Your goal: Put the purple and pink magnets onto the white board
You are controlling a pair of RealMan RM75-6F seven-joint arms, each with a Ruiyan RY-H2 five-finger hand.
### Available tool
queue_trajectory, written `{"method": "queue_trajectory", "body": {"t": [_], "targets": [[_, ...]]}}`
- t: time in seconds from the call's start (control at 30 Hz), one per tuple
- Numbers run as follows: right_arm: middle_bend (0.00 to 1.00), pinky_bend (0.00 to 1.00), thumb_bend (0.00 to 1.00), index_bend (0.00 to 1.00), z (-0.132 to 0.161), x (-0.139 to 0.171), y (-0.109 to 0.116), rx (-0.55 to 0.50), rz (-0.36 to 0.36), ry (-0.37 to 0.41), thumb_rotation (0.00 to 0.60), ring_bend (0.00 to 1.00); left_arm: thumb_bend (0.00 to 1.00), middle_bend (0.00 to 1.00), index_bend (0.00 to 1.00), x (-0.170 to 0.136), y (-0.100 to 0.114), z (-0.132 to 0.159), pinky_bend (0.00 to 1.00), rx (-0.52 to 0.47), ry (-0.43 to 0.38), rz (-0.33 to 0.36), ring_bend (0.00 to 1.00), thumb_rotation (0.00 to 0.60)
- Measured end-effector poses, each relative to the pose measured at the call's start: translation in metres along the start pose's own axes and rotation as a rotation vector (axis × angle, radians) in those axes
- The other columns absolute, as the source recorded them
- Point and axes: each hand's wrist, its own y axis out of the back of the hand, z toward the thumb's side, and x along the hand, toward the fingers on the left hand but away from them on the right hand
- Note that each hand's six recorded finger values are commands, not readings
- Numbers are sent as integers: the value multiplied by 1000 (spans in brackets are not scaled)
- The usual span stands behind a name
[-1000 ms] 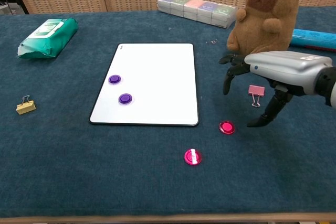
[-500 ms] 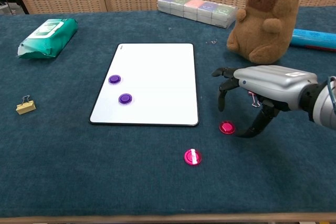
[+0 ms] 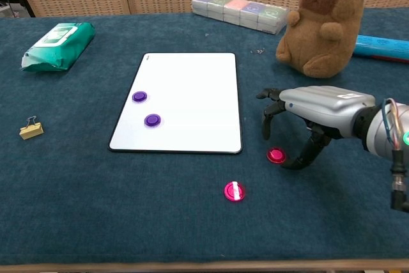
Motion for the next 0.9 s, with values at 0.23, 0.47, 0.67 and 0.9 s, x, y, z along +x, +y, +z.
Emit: {"method": "queue_trajectory", "body": {"t": [0.23, 0.47, 0.67, 0.9], "targets": [[0, 0, 265, 404, -1, -2, -3, -9, 8, -7, 600, 0, 25, 0, 0, 0, 0, 0, 0, -4, 0, -1, 0, 600], [0, 0, 265, 412, 3, -4, -7, -12, 15, 0, 600, 0, 24, 0, 0, 0, -1, 0, 0, -5, -1, -7, 0, 600], [0, 0, 266, 446, 1, -7, -10, -12, 21, -9, 600, 0, 23, 0, 0, 0, -1, -1, 0, -7, 1, -10, 0, 600], [0, 0, 302, 501, -2, -8, -12, -15, 22, -16, 600, 0, 24, 0, 0, 0, -1, 0, 0, -7, -1, -14, 0, 600]]}}
